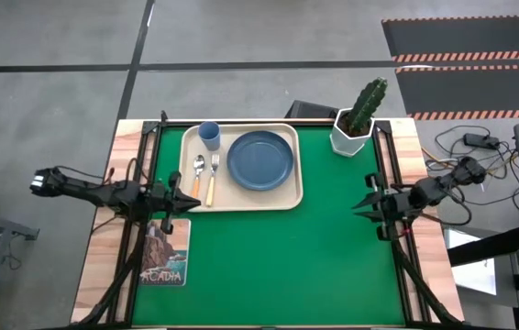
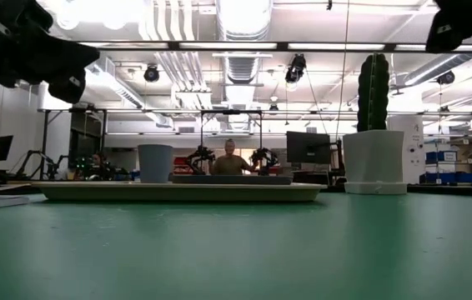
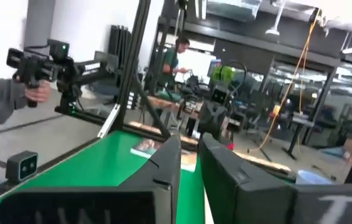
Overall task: Pick and place plate/cup/fork/spoon on tray
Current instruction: Return to Home Position
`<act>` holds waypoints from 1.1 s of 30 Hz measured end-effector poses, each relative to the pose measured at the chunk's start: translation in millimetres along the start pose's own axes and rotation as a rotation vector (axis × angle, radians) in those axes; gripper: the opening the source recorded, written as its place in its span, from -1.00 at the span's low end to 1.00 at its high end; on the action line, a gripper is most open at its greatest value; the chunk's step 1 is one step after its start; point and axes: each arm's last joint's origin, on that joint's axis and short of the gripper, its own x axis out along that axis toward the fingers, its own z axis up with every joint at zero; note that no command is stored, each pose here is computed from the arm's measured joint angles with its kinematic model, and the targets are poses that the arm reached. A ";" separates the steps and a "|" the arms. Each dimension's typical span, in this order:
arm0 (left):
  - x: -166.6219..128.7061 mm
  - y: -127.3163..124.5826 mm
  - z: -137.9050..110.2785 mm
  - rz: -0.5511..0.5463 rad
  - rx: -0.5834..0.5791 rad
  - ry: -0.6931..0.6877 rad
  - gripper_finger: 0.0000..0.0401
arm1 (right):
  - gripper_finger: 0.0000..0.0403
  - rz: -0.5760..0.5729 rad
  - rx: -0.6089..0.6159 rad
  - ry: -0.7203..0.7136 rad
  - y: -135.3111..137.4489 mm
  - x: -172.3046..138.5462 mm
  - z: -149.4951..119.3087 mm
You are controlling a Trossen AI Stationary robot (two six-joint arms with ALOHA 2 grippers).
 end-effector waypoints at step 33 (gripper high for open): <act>7.5 5.7 -14.8 0.207 0.040 0.122 -1.00 | -0.96 -0.244 0.009 0.142 2.2 -2.6 -36.4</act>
